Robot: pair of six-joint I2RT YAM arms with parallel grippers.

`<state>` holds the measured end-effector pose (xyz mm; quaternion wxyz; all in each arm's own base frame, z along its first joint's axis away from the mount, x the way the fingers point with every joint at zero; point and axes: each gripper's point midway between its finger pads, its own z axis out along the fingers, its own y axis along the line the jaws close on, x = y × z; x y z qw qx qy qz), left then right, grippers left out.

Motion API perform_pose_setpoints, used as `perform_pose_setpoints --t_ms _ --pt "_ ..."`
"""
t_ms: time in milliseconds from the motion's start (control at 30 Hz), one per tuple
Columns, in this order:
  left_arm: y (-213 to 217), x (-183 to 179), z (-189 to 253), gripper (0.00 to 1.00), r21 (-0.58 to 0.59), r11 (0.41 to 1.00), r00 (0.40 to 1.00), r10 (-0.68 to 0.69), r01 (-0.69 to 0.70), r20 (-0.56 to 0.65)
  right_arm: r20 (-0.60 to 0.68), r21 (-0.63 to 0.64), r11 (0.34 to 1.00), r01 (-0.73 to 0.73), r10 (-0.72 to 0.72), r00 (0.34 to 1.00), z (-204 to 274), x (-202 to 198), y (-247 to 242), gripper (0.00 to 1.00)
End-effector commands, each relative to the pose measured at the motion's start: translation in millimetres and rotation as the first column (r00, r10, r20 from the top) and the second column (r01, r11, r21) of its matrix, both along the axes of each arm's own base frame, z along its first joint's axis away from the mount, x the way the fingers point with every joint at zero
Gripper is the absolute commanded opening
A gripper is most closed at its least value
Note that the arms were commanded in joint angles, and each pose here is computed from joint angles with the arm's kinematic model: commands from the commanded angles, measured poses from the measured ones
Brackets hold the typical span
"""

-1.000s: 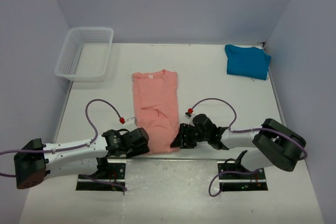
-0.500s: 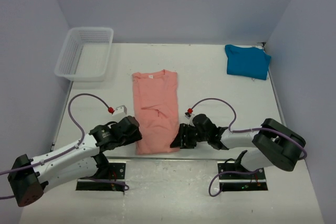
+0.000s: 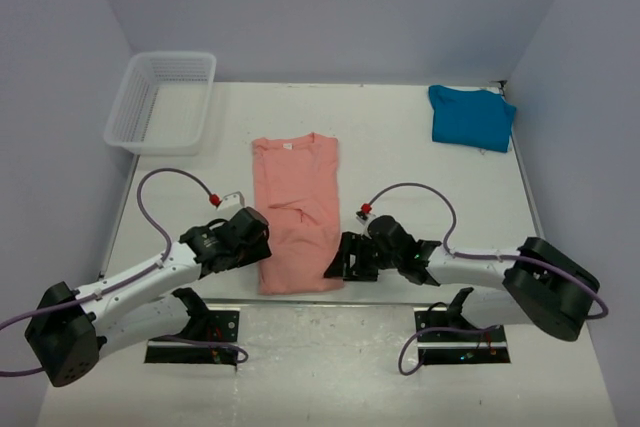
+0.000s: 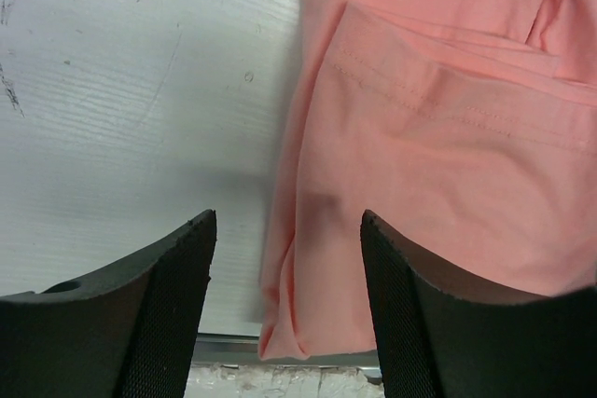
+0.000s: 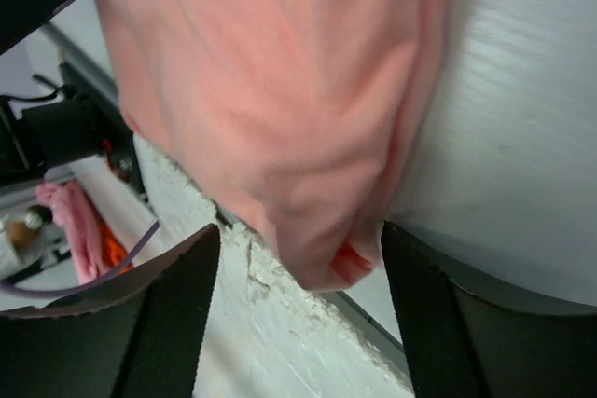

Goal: Fold and stack the t-shirts
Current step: Fold the folded rectangular tshirt in 1/3 of the way

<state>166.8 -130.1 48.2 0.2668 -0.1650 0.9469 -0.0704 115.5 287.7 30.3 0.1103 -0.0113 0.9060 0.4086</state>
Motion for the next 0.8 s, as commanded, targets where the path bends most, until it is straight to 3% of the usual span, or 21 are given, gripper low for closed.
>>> perform_pose_setpoints --t_ms 0,167,333,433,533,567,767 --pt "5 14 16 0.65 0.014 1.000 0.996 0.018 -0.019 0.083 0.023 -0.345 0.935 0.081 -0.077 0.997 -40 -1 -64 0.75" --pt "13 24 25 0.65 0.081 0.996 0.994 0.032 -0.041 0.108 0.183 -0.383 0.912 0.146 -0.080 0.980 30 33 -64 0.81" --pt "9 35 33 0.66 0.096 0.995 0.990 0.019 -0.033 0.142 0.323 -0.367 0.922 0.125 0.000 0.946 92 81 -32 0.80" --pt "7 41 39 0.66 0.107 0.994 0.987 0.005 -0.023 0.162 0.363 -0.400 0.911 0.100 0.057 0.930 112 117 -11 0.60" --pt "8 42 39 0.66 0.117 0.993 0.986 -0.001 -0.019 0.168 0.363 -0.349 0.936 0.044 0.092 0.927 130 151 11 0.17" --pt "9 41 38 0.66 0.123 0.992 0.986 -0.002 -0.018 0.167 0.318 -0.368 0.930 0.020 0.105 0.942 112 161 18 0.00" --pt "6 43 42 0.66 0.095 0.995 0.981 -0.011 -0.008 0.192 0.174 -0.228 0.966 -0.122 0.164 0.971 98 200 62 0.00"
